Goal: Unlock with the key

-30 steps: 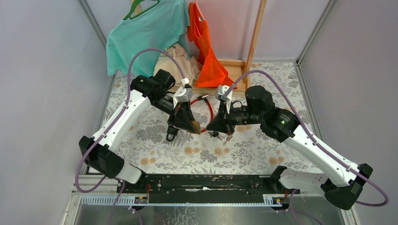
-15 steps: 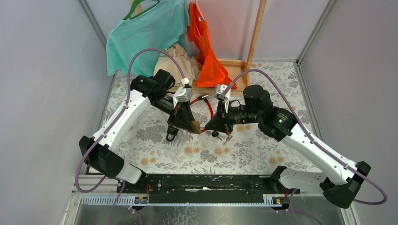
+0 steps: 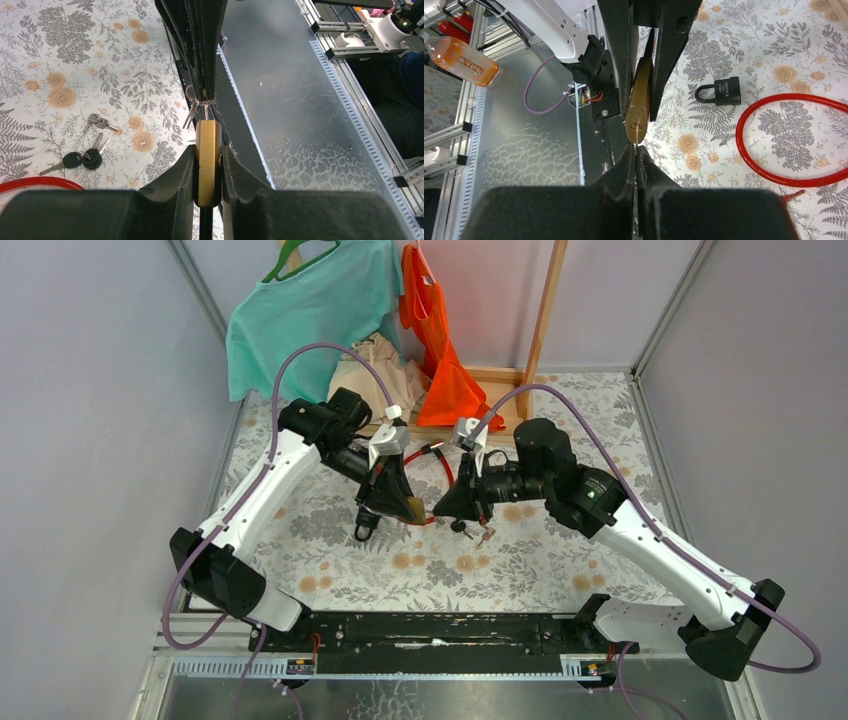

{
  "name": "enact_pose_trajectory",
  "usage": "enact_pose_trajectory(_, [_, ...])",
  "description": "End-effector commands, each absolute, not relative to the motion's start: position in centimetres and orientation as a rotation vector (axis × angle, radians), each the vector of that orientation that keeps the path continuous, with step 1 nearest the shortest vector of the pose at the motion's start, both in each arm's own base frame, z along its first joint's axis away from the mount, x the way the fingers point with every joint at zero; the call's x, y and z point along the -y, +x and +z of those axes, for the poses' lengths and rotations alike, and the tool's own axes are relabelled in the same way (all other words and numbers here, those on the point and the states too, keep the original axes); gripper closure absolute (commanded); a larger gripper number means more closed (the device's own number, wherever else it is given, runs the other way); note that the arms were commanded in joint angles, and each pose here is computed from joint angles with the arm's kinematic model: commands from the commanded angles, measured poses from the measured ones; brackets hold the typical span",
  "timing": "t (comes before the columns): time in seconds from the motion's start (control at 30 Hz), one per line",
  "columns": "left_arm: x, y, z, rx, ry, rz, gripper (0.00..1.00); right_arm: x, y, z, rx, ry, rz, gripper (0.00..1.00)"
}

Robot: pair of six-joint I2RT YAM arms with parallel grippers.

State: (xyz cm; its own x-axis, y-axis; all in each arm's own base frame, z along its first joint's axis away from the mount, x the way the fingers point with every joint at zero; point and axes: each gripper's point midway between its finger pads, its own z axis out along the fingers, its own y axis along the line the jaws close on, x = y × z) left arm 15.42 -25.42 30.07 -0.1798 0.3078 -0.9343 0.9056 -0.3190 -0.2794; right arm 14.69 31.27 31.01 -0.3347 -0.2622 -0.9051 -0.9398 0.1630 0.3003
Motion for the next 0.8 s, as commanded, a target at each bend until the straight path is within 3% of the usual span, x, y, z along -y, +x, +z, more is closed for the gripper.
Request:
enact_pose_trajectory(0.0, [26.2, 14.7, 32.9, -1.277, 1.522, -1.62, 1.0, -32.9, 15.1, 32.8, -1.622, -1.151, 1.244, 1.0])
enact_pose_trajectory(0.7, [27.0, 15.6, 35.3, -1.23, 1.486, -1.666, 1.0, -34.5, 16.1, 32.8, -1.654, -1.014, 1.33, 1.0])
enact_pose_trajectory(0.77, [26.8, 15.4, 35.1, -1.237, 1.493, -1.654, 1.0, -33.4, 16.0, 33.1, -1.656, -1.005, 1.323, 0.72])
